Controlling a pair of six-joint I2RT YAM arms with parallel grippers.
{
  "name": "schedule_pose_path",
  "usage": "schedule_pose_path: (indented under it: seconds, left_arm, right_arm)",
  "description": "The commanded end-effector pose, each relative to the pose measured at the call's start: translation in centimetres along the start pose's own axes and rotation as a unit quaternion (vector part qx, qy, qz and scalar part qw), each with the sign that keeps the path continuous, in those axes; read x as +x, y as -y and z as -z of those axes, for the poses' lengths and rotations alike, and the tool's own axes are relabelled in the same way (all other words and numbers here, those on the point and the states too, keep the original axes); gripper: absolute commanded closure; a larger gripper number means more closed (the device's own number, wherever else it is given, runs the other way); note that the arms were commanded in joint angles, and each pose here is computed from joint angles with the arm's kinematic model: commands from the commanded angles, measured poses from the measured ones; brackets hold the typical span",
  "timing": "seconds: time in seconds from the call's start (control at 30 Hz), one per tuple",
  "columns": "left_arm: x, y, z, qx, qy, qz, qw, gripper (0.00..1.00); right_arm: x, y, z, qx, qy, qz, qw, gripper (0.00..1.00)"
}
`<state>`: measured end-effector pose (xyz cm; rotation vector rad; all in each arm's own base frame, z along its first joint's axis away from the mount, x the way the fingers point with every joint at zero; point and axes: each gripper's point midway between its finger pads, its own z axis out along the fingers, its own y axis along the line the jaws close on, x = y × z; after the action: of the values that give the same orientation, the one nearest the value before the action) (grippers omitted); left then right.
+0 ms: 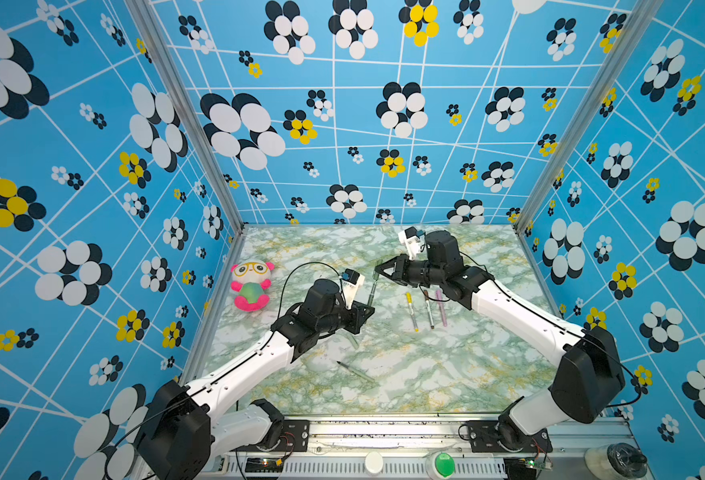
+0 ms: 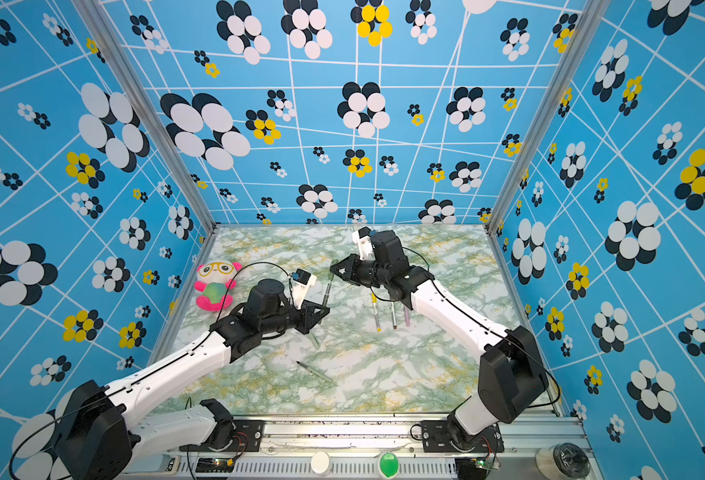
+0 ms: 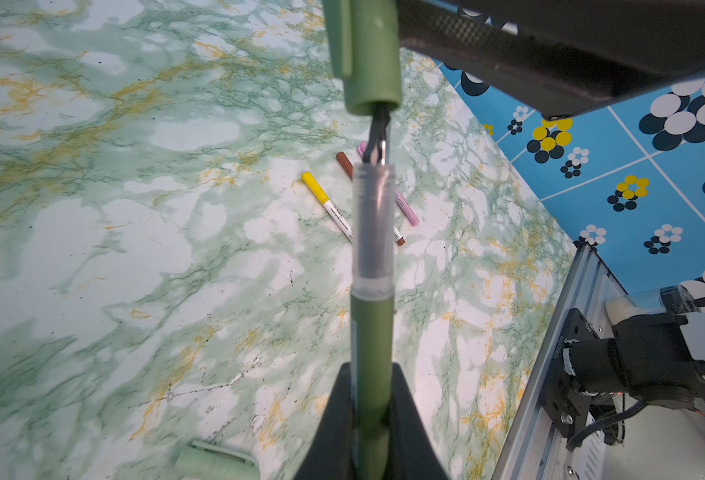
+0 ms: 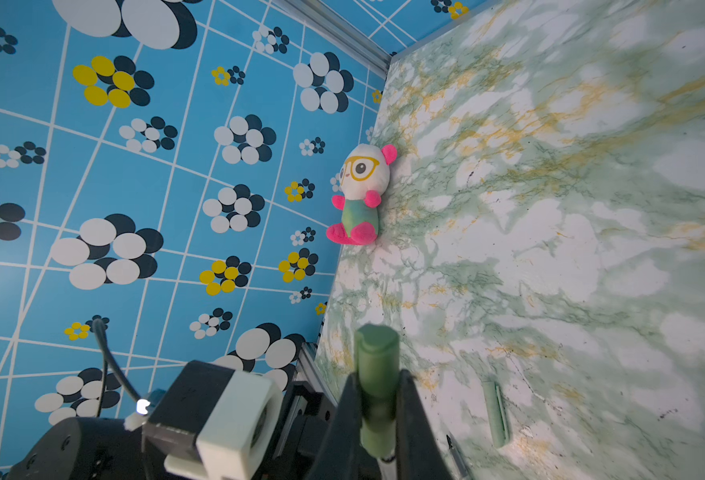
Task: Insert the pens into the pen caps
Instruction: 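Lower the cap down onto the green pen tip with the right gripper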
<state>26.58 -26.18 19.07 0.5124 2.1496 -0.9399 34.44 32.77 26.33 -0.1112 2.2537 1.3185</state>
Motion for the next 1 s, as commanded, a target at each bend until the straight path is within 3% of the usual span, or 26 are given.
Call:
schedule_pose_path:
  seconds: [0.0,0.2,0.97]
  left_arm:
    - [-0.3,0.3,0.3,0.001,0.013,-0.004,1.000,1.00]
    - [-0.3,0.2,0.5,-0.001,0.015,-0.005,1.000,1.00]
    - [-0.8,0.3,0.5,-0.001,0.023,-0.002,1.000,1.00]
  right_arm:
    - [0.5,-1.3,0.7,-0.018,-0.003,0.009,1.000,1.00]
    - [0.1,-1.2,1.3,-0.004,0.008,0.020,1.000,1.00]
    - [3.3,-2.7,0.0,-0.028,-0.043,0.042,0.998,1.00]
